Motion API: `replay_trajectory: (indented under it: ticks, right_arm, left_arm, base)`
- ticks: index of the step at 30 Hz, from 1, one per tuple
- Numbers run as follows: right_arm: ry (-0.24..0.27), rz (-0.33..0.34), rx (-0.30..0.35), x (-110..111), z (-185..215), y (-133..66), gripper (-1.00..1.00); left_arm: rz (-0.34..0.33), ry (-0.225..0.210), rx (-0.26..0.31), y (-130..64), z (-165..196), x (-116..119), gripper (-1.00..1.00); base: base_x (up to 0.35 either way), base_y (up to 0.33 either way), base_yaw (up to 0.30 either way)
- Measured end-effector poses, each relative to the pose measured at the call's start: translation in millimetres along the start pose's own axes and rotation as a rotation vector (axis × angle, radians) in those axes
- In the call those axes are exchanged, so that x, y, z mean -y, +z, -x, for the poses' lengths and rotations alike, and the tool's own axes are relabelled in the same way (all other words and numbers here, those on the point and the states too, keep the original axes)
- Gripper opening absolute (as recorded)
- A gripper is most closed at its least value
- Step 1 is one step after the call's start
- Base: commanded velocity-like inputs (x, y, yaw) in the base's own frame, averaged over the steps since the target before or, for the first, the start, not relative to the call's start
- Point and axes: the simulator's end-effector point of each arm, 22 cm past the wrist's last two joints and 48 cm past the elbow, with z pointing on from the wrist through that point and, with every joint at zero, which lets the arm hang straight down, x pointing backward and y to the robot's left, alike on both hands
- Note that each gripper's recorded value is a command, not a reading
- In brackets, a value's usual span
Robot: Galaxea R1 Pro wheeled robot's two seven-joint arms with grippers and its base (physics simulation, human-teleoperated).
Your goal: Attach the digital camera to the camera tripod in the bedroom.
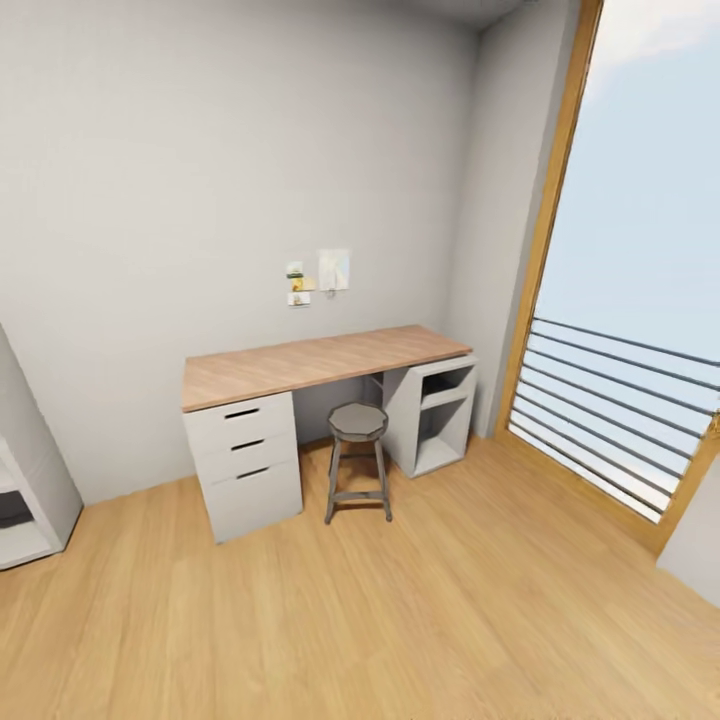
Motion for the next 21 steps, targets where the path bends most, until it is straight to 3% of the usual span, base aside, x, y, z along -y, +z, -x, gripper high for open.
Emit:
replay_trajectory:
  ticks: [7,14,21]
  right_arm:
    - [0.000,0.000,0.000,0.1,0.0,0.0,1.00]
    - [0.000,-0.001,0.000,0.2,0.0,0.0,1.00]
    - [-0.002,0.001,-0.001,-0.8,-0.2,0.0,1.00]
  left_arm:
    - [0.003,-0.016,0.000,0.0,0.1,-0.7,1.00]
    - [0.007,-0.126,-0.001,0.0,-0.4,-2.5,1.00]
    - [0.007,-0.130,0.000,0.0,-0.2,-2.5,1.00]
  base:
    - [0.000,0.000,-0.244]
    - [0.000,0.000,-0.231]
    - [0.000,0.000,-0.171]
